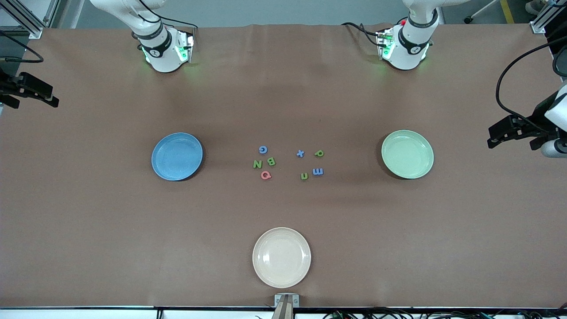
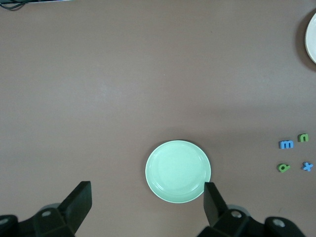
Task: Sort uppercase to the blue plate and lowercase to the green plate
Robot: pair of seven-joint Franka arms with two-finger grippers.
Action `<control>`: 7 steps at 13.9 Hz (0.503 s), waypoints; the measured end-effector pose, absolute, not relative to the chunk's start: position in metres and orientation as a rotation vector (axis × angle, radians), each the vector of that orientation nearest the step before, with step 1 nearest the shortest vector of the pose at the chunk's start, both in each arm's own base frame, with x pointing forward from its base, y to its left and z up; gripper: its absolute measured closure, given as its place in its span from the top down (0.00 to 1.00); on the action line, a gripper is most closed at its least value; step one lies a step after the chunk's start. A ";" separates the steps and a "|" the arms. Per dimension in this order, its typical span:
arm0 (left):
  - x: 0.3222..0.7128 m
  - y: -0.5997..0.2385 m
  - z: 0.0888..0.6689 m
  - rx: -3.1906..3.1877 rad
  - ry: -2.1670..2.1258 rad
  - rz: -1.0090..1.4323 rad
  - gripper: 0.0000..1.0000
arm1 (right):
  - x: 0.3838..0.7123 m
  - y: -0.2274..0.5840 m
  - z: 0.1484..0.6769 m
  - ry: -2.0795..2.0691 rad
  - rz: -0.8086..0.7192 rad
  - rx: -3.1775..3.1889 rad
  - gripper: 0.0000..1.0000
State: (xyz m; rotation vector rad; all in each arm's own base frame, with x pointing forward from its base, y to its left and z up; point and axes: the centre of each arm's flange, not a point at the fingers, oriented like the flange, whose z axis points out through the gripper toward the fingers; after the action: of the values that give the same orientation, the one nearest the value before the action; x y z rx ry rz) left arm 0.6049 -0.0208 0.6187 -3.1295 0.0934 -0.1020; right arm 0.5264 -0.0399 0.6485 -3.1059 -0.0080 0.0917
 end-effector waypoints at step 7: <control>0.605 -0.020 0.618 -3.130 0.090 -0.097 1.00 | 0.527 -0.040 0.649 -0.008 0.088 -3.103 1.00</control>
State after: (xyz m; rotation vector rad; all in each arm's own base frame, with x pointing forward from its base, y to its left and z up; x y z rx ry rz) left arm 0.6046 -0.0202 0.6180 -3.1296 0.0899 -0.0968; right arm 0.5266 -0.0395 0.6488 -3.1026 -0.0083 0.0877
